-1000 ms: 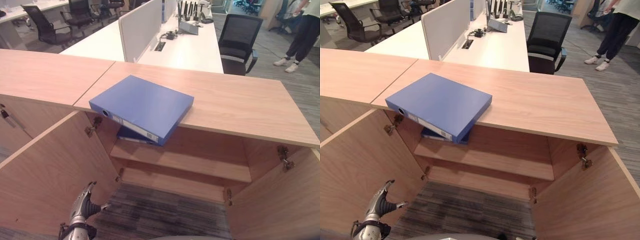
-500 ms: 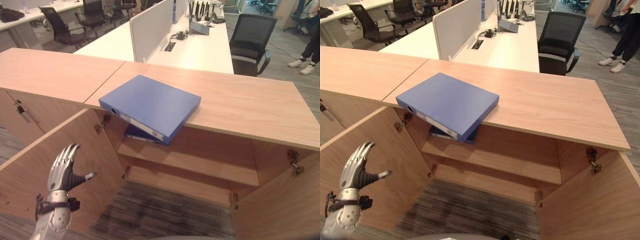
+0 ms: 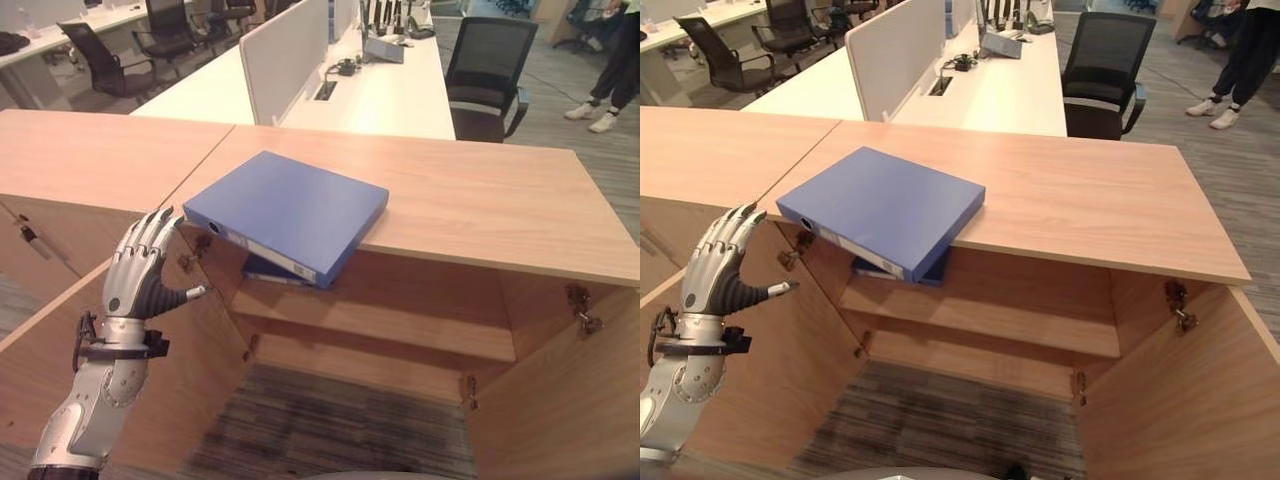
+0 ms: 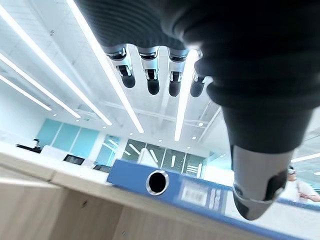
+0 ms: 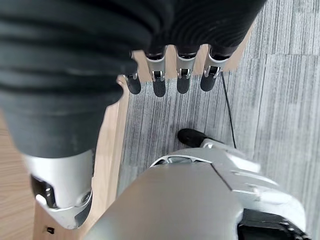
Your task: Put the empty folder in the office cabinet
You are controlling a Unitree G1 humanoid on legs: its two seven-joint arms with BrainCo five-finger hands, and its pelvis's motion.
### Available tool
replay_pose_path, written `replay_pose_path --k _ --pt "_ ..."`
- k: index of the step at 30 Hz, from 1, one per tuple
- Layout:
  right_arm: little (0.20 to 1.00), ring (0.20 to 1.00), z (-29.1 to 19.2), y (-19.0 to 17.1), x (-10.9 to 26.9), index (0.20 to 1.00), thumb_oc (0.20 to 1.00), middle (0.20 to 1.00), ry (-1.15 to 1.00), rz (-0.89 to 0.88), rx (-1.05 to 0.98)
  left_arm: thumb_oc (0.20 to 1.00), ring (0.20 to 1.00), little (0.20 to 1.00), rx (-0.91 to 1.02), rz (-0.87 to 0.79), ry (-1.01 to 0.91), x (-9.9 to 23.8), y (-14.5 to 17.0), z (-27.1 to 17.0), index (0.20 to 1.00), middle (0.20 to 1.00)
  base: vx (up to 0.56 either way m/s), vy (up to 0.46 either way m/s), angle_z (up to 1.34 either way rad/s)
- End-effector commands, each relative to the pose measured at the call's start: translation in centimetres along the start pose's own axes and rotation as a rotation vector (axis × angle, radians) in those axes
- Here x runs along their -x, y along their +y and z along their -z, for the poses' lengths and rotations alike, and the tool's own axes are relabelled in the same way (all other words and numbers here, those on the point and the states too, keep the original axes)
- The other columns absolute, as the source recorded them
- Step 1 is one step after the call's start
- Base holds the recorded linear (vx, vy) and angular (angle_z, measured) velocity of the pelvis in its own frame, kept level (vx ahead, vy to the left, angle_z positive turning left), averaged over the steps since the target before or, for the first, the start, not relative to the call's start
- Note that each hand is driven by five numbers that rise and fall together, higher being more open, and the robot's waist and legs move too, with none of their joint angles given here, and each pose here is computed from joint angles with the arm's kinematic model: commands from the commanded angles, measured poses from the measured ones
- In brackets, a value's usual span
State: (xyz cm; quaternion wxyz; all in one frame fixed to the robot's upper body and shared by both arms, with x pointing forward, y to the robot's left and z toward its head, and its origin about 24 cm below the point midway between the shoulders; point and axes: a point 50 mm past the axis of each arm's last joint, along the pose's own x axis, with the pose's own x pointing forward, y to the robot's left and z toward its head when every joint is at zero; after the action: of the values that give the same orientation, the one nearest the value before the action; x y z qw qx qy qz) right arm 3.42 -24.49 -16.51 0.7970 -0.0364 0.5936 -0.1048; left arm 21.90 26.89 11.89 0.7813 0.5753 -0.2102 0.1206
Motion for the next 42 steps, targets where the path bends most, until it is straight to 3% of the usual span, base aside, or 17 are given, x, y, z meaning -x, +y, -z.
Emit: replay_pose_path --k 1,42 --pt "1.0 1.0 -2.7 0.8 -0.5 1.0 1.0 1.0 -0.073 -0.027 0.041 1.0 1.0 1.0 -0.027 -0.086 -0.156 -2.5 2.4 -1.5 1.0 1.0 0.01 0.011 -0.08" --pt "1.0 1.0 -1.6 -0.2 -0.4 1.0 1.0 1.0 -0.026 0.005 -0.07 1.0 1.0 1.0 -0.304 0.138 -0.379 -6.2 -0.5 -2.4 1.0 1.0 0.01 0.003 -0.03"
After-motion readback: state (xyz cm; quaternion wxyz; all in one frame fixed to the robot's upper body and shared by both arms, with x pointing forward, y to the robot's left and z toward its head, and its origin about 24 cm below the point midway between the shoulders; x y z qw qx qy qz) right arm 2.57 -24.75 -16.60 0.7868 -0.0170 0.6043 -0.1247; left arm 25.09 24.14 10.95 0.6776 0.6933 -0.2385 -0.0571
